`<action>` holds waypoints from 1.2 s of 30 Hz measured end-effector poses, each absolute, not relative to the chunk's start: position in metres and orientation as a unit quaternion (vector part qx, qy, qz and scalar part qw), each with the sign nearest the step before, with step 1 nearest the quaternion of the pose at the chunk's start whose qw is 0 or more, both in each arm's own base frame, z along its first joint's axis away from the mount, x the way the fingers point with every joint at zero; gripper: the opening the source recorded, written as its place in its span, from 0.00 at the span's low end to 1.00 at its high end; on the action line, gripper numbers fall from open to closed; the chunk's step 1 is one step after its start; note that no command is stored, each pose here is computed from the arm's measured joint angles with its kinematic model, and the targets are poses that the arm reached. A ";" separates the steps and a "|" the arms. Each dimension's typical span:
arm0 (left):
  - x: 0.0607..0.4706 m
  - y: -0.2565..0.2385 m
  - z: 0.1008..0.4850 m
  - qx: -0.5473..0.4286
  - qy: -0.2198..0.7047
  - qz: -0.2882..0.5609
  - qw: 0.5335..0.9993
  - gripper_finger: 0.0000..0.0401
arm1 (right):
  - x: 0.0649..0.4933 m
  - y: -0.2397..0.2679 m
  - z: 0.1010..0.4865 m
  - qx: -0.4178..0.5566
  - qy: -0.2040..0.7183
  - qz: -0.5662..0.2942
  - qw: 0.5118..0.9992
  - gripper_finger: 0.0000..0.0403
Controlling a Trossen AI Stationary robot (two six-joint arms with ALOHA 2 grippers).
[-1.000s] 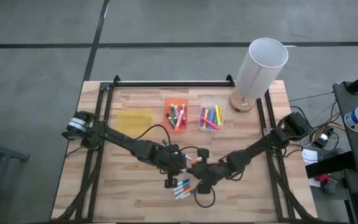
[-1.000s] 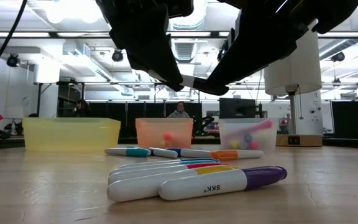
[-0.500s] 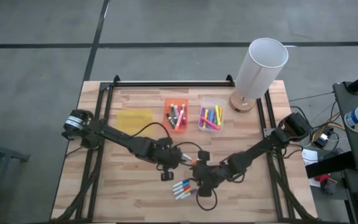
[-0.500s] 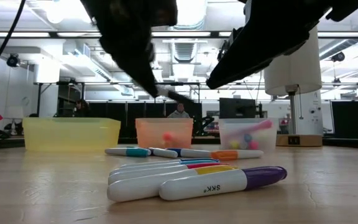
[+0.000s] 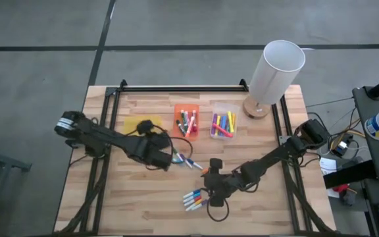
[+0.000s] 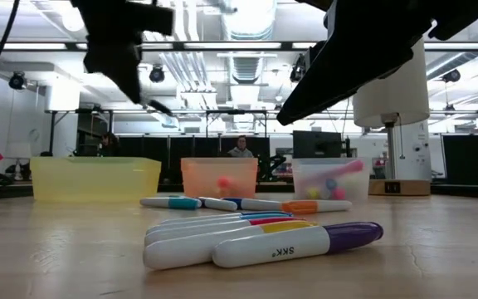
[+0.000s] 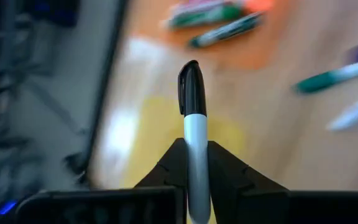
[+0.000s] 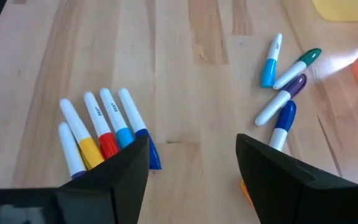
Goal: Pick & Place Markers
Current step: Put the small black marker into the yellow bin, then put the small orange marker into the yellow bin
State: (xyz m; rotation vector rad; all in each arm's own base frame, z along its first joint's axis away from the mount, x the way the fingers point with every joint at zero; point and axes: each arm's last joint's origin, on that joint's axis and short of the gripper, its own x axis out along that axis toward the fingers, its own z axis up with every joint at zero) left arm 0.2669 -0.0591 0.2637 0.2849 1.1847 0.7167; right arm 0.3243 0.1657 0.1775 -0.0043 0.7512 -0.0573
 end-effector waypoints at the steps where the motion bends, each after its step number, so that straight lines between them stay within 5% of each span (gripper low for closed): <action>1: 0.262 -0.055 0.264 0.134 0.547 0.344 0.752 0.08 | 0.324 0.166 0.178 -0.002 0.367 -0.028 0.930 0.58; 11: 0.215 -0.013 0.236 0.075 0.571 0.400 0.713 0.09 | 0.324 0.166 0.178 -0.002 0.367 -0.028 0.930 0.58; 24: 0.198 0.021 0.209 -0.024 0.584 0.379 0.717 0.09 | 0.324 0.166 0.178 -0.002 0.366 -0.028 0.930 0.58; 36: 0.199 0.026 0.209 -0.033 0.588 0.374 0.717 0.33 | 0.325 0.165 0.178 -0.002 0.366 -0.029 0.930 0.58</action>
